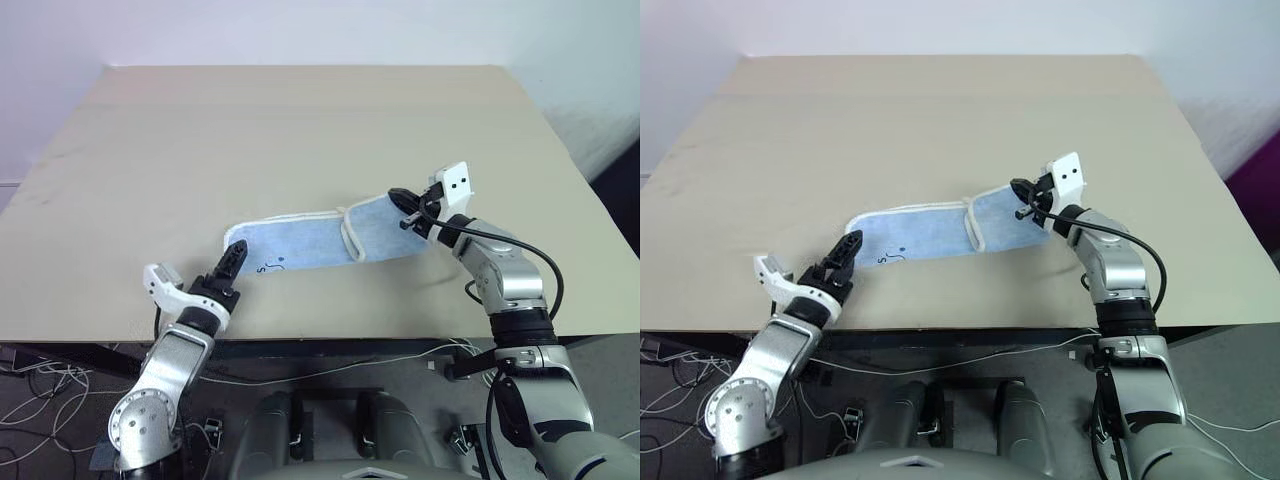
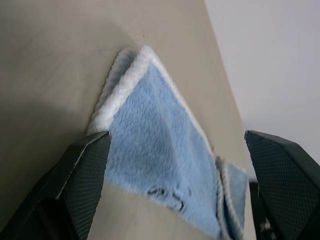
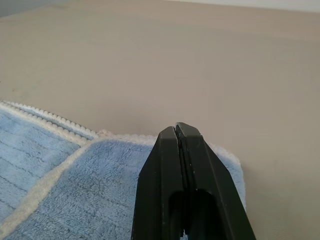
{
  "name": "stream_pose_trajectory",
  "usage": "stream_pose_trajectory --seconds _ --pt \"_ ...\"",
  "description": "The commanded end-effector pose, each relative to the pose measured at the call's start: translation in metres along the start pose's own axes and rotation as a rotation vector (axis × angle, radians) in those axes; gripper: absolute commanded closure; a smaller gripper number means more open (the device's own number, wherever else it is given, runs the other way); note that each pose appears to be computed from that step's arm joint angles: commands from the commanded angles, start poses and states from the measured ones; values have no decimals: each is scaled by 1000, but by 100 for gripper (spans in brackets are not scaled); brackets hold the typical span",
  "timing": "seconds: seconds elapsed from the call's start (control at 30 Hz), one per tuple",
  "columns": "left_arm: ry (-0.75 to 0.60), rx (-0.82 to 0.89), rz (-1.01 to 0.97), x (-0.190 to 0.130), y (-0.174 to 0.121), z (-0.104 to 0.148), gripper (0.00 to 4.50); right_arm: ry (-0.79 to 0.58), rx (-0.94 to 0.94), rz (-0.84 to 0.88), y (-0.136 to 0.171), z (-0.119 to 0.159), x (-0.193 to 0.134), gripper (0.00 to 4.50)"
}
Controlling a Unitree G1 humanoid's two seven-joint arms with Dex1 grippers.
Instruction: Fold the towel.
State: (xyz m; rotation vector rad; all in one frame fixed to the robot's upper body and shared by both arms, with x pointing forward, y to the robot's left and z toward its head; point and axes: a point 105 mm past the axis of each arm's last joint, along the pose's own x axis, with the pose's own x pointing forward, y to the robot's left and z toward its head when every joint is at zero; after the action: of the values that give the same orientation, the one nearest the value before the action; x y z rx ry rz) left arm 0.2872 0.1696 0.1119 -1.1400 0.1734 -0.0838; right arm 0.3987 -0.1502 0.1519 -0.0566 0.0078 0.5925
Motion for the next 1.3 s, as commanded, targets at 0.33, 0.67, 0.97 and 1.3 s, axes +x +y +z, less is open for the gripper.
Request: stream_pose_trajectory --seconds 0.33,0.67,0.97,1.3 --pt "47 27 -45 -5 -6 2 0 -93 -27 -49 -3 27 -11 448" --pt "103 -24 -54 -48 7 -1 0 -38 -14 -33 -1 14 -10 448" --pt "133 -56 49 -28 8 -14 0 -45 -2 24 14 15 4 448" --pt "146 -103 29 -1 -1 -16 39 -75 -3 -6 10 21 -3 450"
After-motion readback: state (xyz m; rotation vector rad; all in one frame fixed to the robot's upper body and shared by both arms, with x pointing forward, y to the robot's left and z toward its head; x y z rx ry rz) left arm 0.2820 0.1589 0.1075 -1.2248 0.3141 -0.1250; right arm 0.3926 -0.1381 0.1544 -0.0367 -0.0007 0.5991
